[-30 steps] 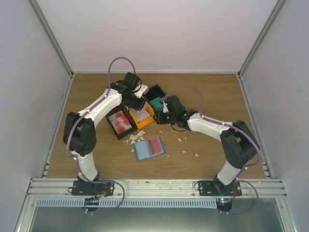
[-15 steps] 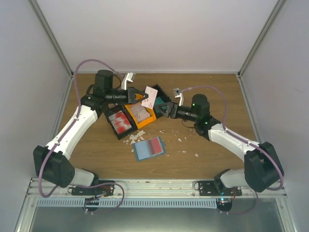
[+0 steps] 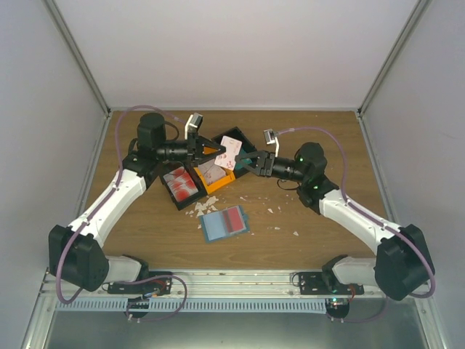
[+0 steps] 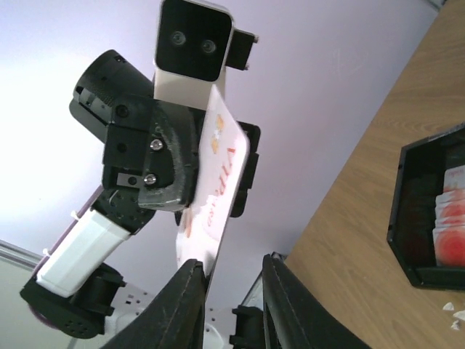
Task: Put the credit cards into the card holder
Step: Pick up the credit card from the storage box.
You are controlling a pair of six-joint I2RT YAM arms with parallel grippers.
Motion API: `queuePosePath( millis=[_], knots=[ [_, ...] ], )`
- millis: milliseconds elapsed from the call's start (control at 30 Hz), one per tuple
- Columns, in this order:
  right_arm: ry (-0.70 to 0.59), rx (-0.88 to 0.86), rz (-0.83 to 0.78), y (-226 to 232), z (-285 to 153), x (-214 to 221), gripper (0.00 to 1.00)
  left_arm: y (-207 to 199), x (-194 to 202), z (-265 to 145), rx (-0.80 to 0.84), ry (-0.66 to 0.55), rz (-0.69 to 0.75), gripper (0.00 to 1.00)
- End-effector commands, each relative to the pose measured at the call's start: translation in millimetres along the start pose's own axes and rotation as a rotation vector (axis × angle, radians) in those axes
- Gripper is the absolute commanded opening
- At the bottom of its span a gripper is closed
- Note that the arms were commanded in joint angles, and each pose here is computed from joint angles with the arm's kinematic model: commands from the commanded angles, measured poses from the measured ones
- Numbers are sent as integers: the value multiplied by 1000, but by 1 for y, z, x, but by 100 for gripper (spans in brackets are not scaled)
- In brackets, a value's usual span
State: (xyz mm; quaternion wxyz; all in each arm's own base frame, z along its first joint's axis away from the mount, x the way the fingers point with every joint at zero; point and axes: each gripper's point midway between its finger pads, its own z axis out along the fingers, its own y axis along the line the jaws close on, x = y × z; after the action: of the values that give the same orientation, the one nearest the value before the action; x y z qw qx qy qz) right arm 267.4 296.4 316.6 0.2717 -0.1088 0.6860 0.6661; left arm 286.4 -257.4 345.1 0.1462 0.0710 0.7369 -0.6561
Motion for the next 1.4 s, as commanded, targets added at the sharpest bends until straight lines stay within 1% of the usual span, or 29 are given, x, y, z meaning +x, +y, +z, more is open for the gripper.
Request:
queuePosePath(
  millis=[0,167,333,400,533,600,733,800,833,900,1000,1033,1100,1133,1200,1300,1367],
  knots=[
    [24,-15,75,5,-1,7,22,-18,7,-4,58,20,13,0],
    [56,-35,75,7,7,13,9,-13,9,-2,44,16,12,0],
    [43,-31,87,2,7,14,1,-7,14,-1,30,14,15,0],
    [40,-30,84,1,7,15,1,-4,17,-1,20,12,19,2],
    [45,-37,79,1,8,16,9,7,22,-3,-2,5,10,3],
    [51,-41,81,1,9,18,10,10,24,-3,-5,1,8,2],
    [64,-57,79,9,13,20,6,13,26,-5,-7,-14,12,2],
    [71,-57,82,10,16,21,1,16,28,-5,-8,-18,11,3],
    [73,-51,89,9,16,22,1,18,29,-6,-12,-20,9,3],
    [80,-34,102,2,15,27,0,20,32,-7,-21,-24,24,10],
    [96,22,101,-13,9,39,0,35,33,-11,-109,-53,54,31],
    [106,54,85,-19,6,44,0,44,34,-13,-158,-67,65,41],
    [142,142,51,-38,-2,56,0,70,39,-22,-282,-96,58,53],
    [165,187,39,-49,-7,62,1,81,42,-26,-330,-111,60,57],
    [221,264,19,-69,-18,80,1,103,50,-36,-419,-142,58,60],
    [300,370,26,-100,-34,108,0,131,67,-47,-501,-166,43,60],
    [346,420,43,-118,-42,126,0,149,81,-50,-542,-167,30,57]
  ],
)
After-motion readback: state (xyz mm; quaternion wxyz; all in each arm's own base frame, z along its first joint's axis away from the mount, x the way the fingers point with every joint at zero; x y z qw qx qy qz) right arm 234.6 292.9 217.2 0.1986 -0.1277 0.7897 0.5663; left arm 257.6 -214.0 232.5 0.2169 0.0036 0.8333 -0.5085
